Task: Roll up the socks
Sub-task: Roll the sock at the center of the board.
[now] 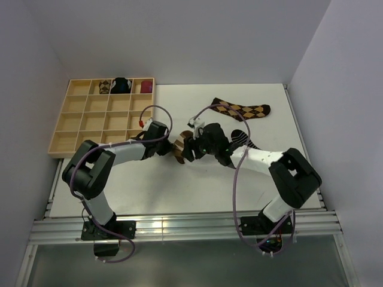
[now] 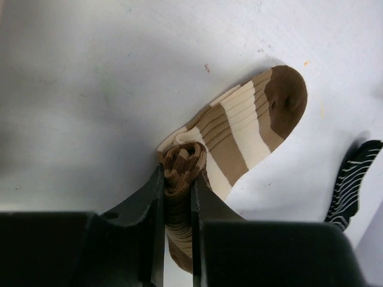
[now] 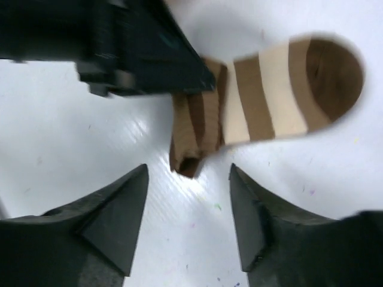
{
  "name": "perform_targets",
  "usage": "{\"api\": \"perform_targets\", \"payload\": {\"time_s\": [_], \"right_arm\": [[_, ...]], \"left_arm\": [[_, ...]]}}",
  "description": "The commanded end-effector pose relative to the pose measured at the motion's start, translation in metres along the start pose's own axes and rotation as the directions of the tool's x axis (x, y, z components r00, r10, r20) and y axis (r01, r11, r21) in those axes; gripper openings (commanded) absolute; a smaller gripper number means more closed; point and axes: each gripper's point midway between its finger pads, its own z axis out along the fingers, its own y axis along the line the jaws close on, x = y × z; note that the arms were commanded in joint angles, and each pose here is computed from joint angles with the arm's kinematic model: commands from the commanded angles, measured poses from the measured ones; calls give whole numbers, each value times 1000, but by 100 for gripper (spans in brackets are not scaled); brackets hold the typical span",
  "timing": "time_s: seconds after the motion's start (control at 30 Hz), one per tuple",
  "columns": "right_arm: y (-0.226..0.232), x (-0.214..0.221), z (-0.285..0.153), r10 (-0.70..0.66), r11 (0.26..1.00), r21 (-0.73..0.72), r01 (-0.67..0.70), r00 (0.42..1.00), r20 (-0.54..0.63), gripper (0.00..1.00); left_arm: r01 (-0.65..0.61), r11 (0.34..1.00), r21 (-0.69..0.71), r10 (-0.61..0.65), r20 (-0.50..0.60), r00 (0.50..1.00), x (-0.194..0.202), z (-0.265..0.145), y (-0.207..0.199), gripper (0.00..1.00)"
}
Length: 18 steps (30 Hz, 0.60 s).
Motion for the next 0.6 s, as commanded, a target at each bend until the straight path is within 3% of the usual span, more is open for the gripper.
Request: {"api": "perform_targets", "payload": {"time_s": [0.0, 0.3, 0.57], "right_arm": [[2, -27, -6, -243, 953, 209, 219, 965, 97, 66], [32, -13, 12, -501, 802, 369, 470, 866, -14, 72], [49, 5, 34, -597, 713, 399, 577, 798, -88, 72]], "left_arm": [[-174, 962, -211, 136, -186, 973, 38, -7, 61, 0], [-267, 940, -214, 200, -292, 935, 49, -15, 66, 0], [-296, 934, -199, 225, -316, 922, 48, -16, 60, 0]]}}
